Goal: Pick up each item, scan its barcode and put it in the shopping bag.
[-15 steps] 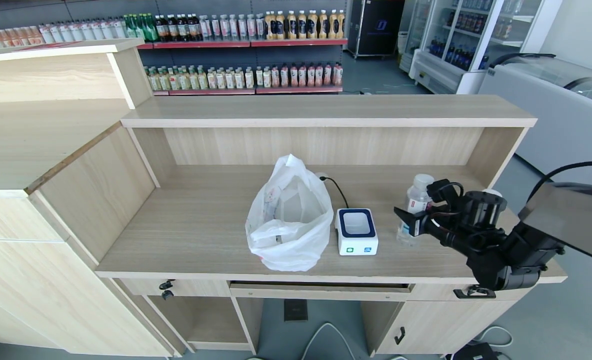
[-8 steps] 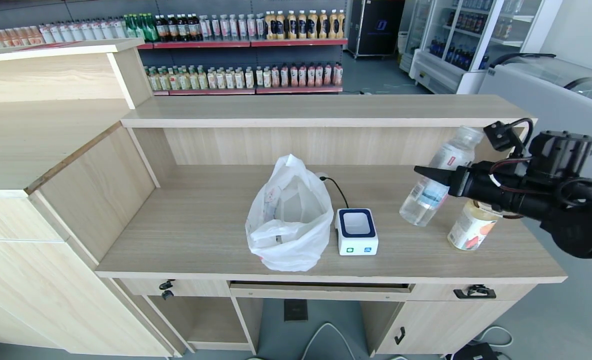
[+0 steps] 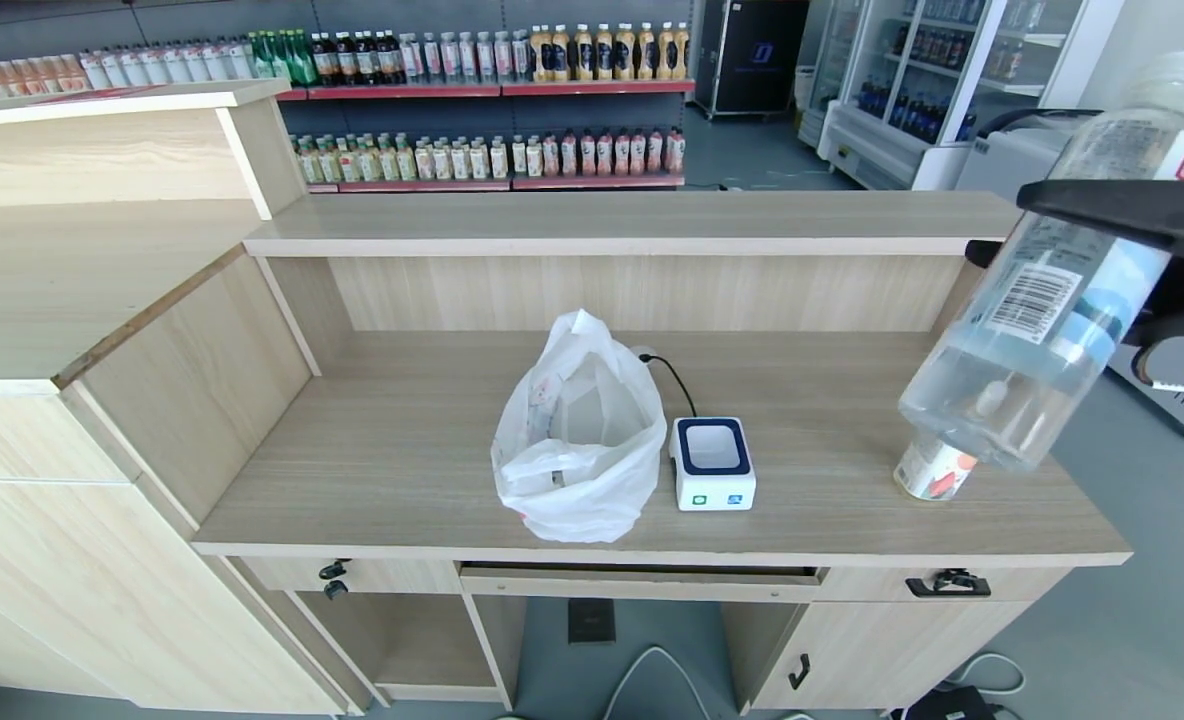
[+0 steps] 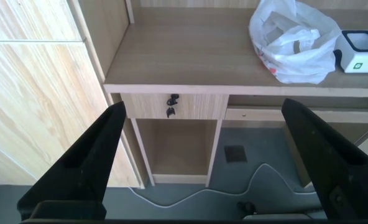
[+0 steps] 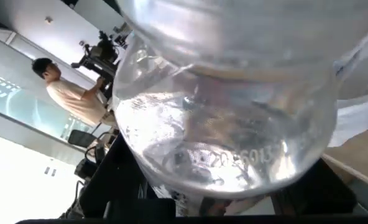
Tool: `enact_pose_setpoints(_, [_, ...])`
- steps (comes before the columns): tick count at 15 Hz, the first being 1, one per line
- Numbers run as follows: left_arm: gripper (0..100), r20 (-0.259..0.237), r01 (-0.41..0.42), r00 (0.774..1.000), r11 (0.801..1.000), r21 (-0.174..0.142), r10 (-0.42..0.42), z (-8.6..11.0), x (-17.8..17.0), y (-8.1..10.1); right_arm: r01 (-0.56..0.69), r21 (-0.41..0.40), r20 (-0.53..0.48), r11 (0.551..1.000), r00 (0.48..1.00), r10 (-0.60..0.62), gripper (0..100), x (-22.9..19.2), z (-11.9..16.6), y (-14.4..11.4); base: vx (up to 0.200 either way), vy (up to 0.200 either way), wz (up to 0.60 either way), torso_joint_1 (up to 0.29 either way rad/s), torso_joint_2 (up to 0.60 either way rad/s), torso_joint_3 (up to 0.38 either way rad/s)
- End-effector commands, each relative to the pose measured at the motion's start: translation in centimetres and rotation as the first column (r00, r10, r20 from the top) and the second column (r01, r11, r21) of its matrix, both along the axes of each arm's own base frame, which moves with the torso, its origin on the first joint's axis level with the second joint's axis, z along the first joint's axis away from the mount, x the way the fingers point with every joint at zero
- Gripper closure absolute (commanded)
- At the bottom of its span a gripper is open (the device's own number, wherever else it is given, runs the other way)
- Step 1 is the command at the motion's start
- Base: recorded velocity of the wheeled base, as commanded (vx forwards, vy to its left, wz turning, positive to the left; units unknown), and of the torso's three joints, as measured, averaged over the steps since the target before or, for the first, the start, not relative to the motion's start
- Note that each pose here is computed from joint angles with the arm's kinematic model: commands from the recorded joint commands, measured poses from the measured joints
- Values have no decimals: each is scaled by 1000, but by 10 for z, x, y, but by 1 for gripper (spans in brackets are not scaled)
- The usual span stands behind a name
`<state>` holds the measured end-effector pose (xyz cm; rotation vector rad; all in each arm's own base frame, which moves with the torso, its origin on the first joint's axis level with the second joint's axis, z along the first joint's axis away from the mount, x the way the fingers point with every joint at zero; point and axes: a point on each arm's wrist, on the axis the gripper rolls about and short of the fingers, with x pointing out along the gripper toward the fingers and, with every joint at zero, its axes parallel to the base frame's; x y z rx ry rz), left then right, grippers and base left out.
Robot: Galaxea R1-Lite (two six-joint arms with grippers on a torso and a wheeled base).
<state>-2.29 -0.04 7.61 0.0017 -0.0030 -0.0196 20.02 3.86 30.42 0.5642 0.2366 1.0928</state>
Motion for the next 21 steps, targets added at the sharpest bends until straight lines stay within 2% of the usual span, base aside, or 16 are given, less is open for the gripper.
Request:
enact_pose_setpoints(1, [0, 0, 0, 1000, 1000, 0, 0, 0, 0, 0, -57, -1, 44, 998, 997, 57, 100, -27, 3, 7, 0, 0, 0, 0, 0, 0])
enact_pose_setpoints(8, [0, 0, 0, 1000, 1000, 0, 0, 0, 0, 0, -243, -25, 113, 970, 963, 244, 100, -54, 10, 20, 0, 0, 0, 0, 0, 0])
enact_pose_setpoints(12, [0, 0, 0, 1000, 1000, 0, 0, 0, 0, 0, -313, -43, 125, 949, 941, 316, 100, -50, 9, 24, 0, 0, 0, 0, 0, 0])
enact_pose_setpoints(17, [0, 0, 0, 1000, 1000, 0, 0, 0, 0, 0, -347, -54, 214, 936, 912, 351, 100, -29, 8, 34, 0, 0, 0, 0, 0, 0])
enact_pose_setpoints(21, [0, -1, 0, 1000, 1000, 0, 0, 0, 0, 0, -404, -54, 209, 913, 889, 406, 100, -36, 6, 43, 0, 0, 0, 0, 0, 0])
